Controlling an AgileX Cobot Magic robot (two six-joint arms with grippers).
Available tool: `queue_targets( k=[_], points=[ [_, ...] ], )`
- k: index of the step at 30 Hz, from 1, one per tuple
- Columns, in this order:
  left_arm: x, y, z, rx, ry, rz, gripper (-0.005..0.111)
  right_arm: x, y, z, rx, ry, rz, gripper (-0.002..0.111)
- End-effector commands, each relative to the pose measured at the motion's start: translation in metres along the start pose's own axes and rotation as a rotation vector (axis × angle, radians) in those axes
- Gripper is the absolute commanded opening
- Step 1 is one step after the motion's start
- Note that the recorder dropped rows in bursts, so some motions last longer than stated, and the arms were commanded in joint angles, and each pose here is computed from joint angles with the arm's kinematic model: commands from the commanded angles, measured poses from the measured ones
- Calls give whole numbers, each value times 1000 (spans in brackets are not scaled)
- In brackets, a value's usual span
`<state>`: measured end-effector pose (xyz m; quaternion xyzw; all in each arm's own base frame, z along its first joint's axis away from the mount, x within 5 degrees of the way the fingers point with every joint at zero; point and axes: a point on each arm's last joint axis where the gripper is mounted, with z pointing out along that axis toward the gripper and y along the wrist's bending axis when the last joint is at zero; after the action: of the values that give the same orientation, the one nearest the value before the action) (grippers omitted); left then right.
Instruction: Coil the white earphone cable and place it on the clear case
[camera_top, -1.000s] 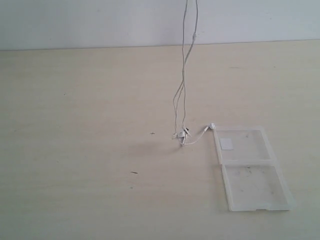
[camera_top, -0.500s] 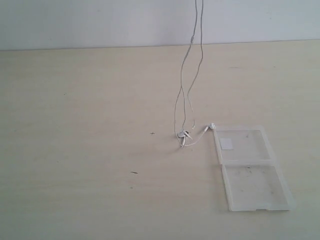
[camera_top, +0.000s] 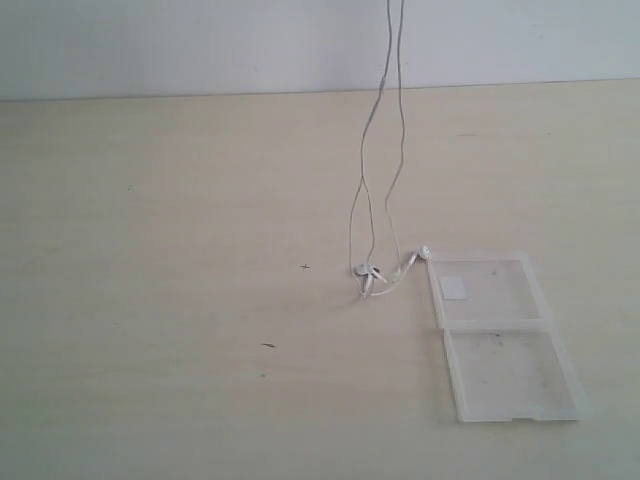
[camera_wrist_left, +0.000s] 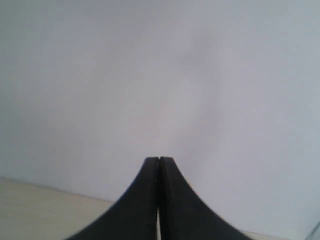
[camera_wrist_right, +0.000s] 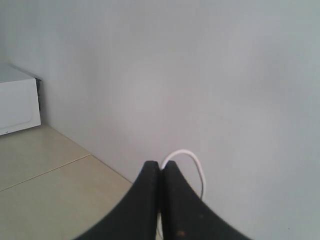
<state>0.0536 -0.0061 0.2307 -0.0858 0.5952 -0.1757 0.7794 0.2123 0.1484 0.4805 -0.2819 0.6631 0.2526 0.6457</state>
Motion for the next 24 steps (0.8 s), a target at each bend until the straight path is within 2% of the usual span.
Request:
queue_targets(
  k=[1, 3, 5, 7, 8, 9, 10, 12, 15, 16, 20, 24],
  points=[
    [-3, -24, 7, 270, -27, 11, 0, 3, 0, 2, -6, 15, -5, 0],
    [3, -31, 17, 365, 30, 9, 0, 3, 0, 2, -6, 14, -1, 0],
    [12, -27, 28, 334, 119, 11, 2, 3, 0, 2, -5, 14, 5, 0],
    [15, -28, 39, 349, 175, 41, 8, 3, 0, 2, -6, 16, 16, 0],
    [15, -38, 56, 486, 183, 124, 25, 3, 0, 2, -6, 16, 16, 0],
    [16, -45, 80, 593, 195, 111, 38, 3, 1, 2, -8, 18, 15, 0],
    [21, -46, 110, 655, 228, 153, 49, 3, 1, 2, -11, 22, 16, 0],
    [32, -43, 141, 669, 286, 156, 54, 4, 1, 2, -18, 29, 16, 0],
    [52, -46, 167, 707, 344, 122, 57, 4, 2, 2, -20, 32, 16, 0],
    [69, -50, 179, 739, 382, 127, 61, 4, 2, 2, -20, 32, 16, 0],
    [109, -72, 207, 869, 402, 215, 72, 5, 2, 2, -20, 35, 9, 0],
    [128, -82, 223, 904, 419, 201, 72, 5, 2, 2, -26, 42, 9, 0]
  ],
)
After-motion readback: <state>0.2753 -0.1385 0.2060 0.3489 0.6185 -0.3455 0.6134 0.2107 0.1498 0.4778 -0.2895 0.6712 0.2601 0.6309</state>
